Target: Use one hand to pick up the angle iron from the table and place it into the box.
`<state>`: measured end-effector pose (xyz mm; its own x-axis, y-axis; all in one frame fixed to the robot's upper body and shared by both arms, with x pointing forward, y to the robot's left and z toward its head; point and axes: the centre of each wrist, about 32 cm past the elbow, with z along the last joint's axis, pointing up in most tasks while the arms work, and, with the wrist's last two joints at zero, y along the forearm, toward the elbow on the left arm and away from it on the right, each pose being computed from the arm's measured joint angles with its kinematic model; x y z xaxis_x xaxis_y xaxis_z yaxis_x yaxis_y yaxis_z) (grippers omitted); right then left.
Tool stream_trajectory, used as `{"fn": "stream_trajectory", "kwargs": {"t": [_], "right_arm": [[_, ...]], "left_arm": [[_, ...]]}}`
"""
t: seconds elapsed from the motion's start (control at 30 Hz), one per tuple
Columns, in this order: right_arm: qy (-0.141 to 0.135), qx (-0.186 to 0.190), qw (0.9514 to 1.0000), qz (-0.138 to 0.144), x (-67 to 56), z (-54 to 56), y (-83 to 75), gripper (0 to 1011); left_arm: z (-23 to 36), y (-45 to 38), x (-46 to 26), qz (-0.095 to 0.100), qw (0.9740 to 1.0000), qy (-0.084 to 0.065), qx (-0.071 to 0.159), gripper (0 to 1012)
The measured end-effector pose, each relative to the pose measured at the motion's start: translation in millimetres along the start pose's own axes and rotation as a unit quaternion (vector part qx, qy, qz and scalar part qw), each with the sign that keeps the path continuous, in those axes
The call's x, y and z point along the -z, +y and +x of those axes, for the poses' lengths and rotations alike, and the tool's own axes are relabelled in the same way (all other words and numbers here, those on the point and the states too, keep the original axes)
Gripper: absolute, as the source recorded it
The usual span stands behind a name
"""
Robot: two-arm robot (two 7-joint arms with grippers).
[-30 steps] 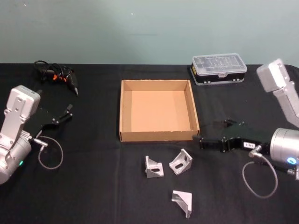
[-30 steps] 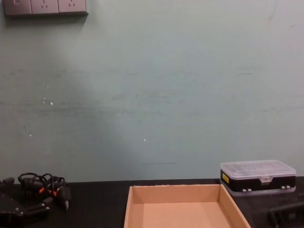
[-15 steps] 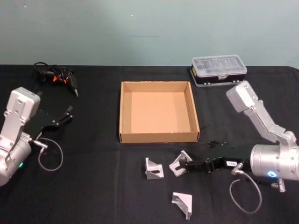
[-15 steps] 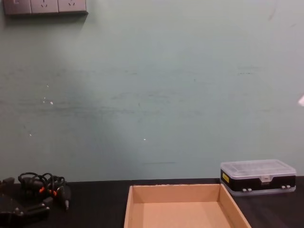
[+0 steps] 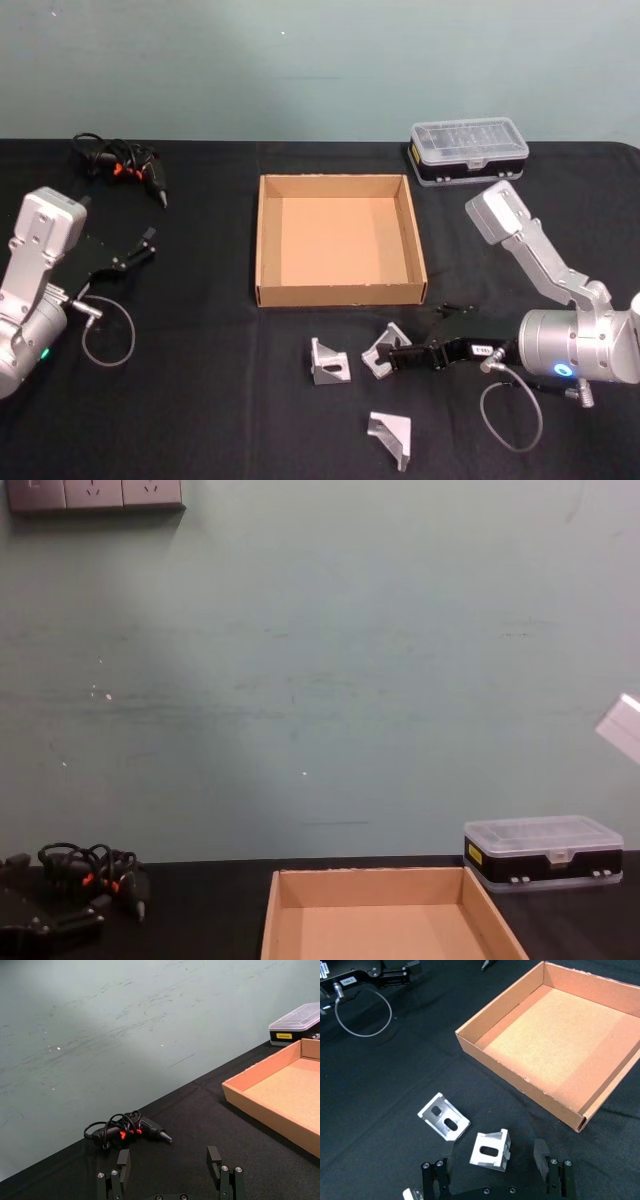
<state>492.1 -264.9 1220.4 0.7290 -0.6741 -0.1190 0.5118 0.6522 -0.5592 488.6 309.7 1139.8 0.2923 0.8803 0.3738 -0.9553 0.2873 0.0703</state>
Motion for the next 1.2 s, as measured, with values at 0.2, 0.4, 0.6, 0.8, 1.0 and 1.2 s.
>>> {"fn": "stream_trajectory", "kwargs": {"t": [0.2,0.4,0.6,0.8,1.0,1.2], "right_arm": [[0.001,0.002,1.0000,-0.003,0.3,1.4,4.0,1003],[-0.001,0.002,1.0000,-0.005,0.4,1.0,6.5,1003],[-0.003,0.003,1.0000,-0.005,-0.3,-0.1,8.5,1003],[-0.004,0.003,1.0000,-0.008,0.6,-0.6,11.2,1003],[-0.006,0.005,0.9999,-0.011,1.9,-1.2,13.5,1003],[-0.007,0.005,0.9999,-0.012,4.7,-2.3,14.7,947]], "left_arm": [[0.0,0.0,0.0,0.000,1.0000,0.000,0.000,1000],[0.0,0.0,0.0,0.000,1.0000,0.000,0.000,1000],[0.0,0.0,0.0,0.000,1.0000,0.000,0.000,1000],[0.0,0.0,0.0,0.000,1.0000,0.000,0.000,1000],[0.0,0.0,0.0,0.000,1.0000,0.000,0.000,1000],[0.0,0.0,0.0,0.000,1.0000,0.000,0.000,1000]]}}
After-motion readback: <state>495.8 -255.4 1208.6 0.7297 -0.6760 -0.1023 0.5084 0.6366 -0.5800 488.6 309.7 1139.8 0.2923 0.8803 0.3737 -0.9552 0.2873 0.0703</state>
